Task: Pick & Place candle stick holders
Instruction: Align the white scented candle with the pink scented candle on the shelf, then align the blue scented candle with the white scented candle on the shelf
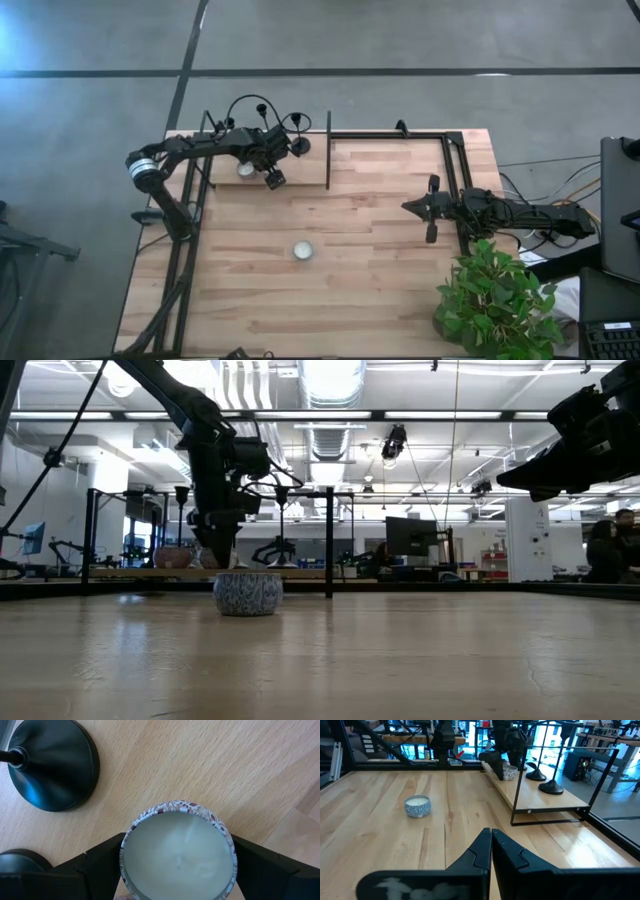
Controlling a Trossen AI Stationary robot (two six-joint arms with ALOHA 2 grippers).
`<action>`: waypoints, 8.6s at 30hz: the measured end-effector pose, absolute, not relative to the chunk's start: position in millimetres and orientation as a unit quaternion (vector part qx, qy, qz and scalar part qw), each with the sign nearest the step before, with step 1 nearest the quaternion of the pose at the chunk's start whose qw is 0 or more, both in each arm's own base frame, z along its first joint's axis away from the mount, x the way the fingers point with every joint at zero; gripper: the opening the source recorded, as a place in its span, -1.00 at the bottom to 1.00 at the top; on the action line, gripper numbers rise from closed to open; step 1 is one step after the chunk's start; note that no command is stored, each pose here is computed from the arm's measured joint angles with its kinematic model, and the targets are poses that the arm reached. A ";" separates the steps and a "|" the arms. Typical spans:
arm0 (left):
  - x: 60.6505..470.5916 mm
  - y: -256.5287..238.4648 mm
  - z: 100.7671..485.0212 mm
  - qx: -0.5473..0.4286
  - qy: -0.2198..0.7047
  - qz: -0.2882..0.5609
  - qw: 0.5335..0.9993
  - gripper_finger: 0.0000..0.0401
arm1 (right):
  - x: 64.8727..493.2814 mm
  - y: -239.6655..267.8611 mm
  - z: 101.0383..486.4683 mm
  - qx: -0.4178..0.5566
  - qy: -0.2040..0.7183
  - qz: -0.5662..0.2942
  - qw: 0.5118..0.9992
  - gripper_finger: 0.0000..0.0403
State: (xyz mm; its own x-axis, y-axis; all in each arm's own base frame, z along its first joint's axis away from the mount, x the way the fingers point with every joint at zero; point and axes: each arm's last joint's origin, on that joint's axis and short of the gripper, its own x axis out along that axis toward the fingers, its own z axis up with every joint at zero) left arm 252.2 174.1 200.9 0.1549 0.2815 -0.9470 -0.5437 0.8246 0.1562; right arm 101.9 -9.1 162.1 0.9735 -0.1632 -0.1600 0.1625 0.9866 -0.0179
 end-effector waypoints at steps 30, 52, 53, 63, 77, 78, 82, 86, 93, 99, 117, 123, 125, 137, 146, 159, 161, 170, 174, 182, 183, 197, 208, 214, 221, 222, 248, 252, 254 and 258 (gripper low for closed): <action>251.1 173.1 201.5 -0.121 0.591 0.269 0.751 0.97 | 101.9 -9.1 162.1 -0.002 0.081 -0.082 0.993 -0.96; 241.0 166.6 225.0 -0.108 0.569 0.286 0.763 0.99 | 101.9 -9.1 162.1 -0.002 0.081 -0.082 0.993 -0.96; 240.1 166.1 227.6 -0.107 0.567 0.287 0.765 0.99 | 101.9 -9.1 162.1 -0.002 0.081 -0.082 0.993 -0.96; 234.8 158.1 258.4 -0.095 0.528 0.288 0.793 0.99 | 101.9 -9.1 162.1 -0.002 0.081 -0.082 0.993 -0.96; 259.7 110.1 285.6 -0.056 0.487 0.185 0.852 0.99 | 101.9 -9.1 162.1 -0.002 0.081 -0.082 0.993 -0.96; 262.4 104.7 287.3 -0.048 0.486 0.175 0.855 0.99 | 101.9 -9.1 162.1 -0.002 0.081 -0.082 0.993 -0.96; 271.3 84.2 293.0 -0.025 0.479 0.141 0.866 0.99 | 101.9 -9.1 162.1 -0.002 0.081 -0.082 0.993 -0.96; 277.0 64.0 293.8 -0.012 0.478 0.112 0.871 0.99 | 101.9 -9.1 162.1 -0.002 0.081 -0.082 0.993 -0.96; 283.8 25.2 282.4 0.001 0.484 0.050 0.874 0.99 | 101.9 -9.1 162.1 -0.002 0.081 -0.082 0.993 -0.96; 290.5 -12.8 263.9 0.018 0.509 -0.033 0.860 0.99 | 101.9 -9.1 162.1 -0.002 0.081 -0.082 0.993 -0.96; 326.0 -51.0 209.5 0.037 0.540 -0.072 0.838 0.99 | 101.9 -9.1 162.1 -0.002 0.081 -0.082 0.993 -0.96; 332.2 -51.4 197.5 0.042 0.547 -0.069 0.833 0.99 | 101.9 -9.1 162.0 -0.002 0.081 -0.082 0.993 -0.96; 333.4 -51.6 194.7 0.042 0.550 -0.069 0.831 0.99 | 101.9 -9.1 162.0 -0.002 0.081 -0.082 0.993 -0.96; 343.9 -53.2 167.0 0.043 0.570 -0.067 0.818 0.99 | 101.9 -9.1 162.0 -0.002 0.081 -0.082 0.993 -0.96; 350.9 -54.2 153.8 0.043 0.569 -0.066 0.819 0.99 | 101.9 -9.1 162.1 -0.002 0.081 -0.082 0.993 -0.96; 351.8 -54.4 153.3 0.046 0.566 -0.058 0.821 0.81 | 101.9 -9.1 162.1 -0.002 0.081 -0.082 0.993 -0.96; 351.9 -54.4 153.3 0.044 0.566 -0.056 0.821 0.73 | 101.9 -9.1 162.1 -0.002 0.081 -0.082 0.993 -0.96; 351.9 -54.2 153.2 0.041 0.566 -0.051 0.822 0.51 | 101.9 -9.1 162.1 -0.002 0.081 -0.082 0.993 -0.96; 351.0 -53.7 152.9 0.044 0.571 -0.052 0.818 0.51 | 101.9 -9.1 162.1 -0.002 0.081 -0.082 0.993 -0.96; 347.9 -51.5 153.2 0.048 0.588 -0.044 0.806 0.52 | 101.9 -9.1 162.1 -0.002 0.081 -0.082 0.993 -0.96; 347.9 -51.4 153.7 0.049 0.589 -0.043 0.805 0.52 | 101.9 -9.1 162.1 -0.002 0.081 -0.082 0.993 -0.96; 366.4 -45.5 195.1 0.070 0.580 -0.017 0.811 0.52 | 101.9 -9.1 162.1 -0.002 0.081 -0.082 0.993 -0.96; 376.9 -0.4 224.9 0.031 0.575 0.033 0.817 0.52 | 101.9 -9.1 162.1 -0.002 0.081 -0.082 0.993 -0.96; 375.4 35.7 240.0 -0.006 0.582 0.083 0.809 0.52 | 101.9 -9.1 162.2 -0.002 0.081 -0.082 0.993 -0.96; 367.8 75.5 264.0 -0.056 0.548 0.146 0.822 0.52 | 101.9 -9.1 162.2 -0.002 0.081 -0.082 0.993 -0.96; 366.2 81.8 264.9 -0.065 0.546 0.156 0.821 0.52 | 101.9 -9.1 162.1 -0.002 0.081 -0.082 0.993 -0.96; 331.3 168.1 264.1 -0.230 0.510 0.309 0.769 0.52 | 101.9 -9.1 162.1 -0.002 0.081 -0.082 0.993 -0.96; 329.0 174.9 260.0 -0.236 0.516 0.313 0.762 0.52 | 101.9 -9.1 162.1 -0.002 0.081 -0.082 0.993 -0.96; 328.7 177.8 255.7 -0.237 0.523 0.313 0.756 0.52 | 101.9 -9.1 162.0 -0.002 0.081 -0.082 0.993 -0.96; 329.0 180.9 250.2 -0.233 0.533 0.311 0.751 0.52 | 101.9 -9.1 162.1 -0.002 0.081 -0.082 0.993 -0.96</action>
State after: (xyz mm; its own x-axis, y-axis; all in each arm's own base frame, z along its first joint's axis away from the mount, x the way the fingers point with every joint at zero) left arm 329.0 180.9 250.2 0.2381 0.2188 -0.9463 -0.7164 0.6975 -0.0190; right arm 101.9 -9.1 162.1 0.9734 -0.1631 -0.1610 0.1624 0.9866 -0.0179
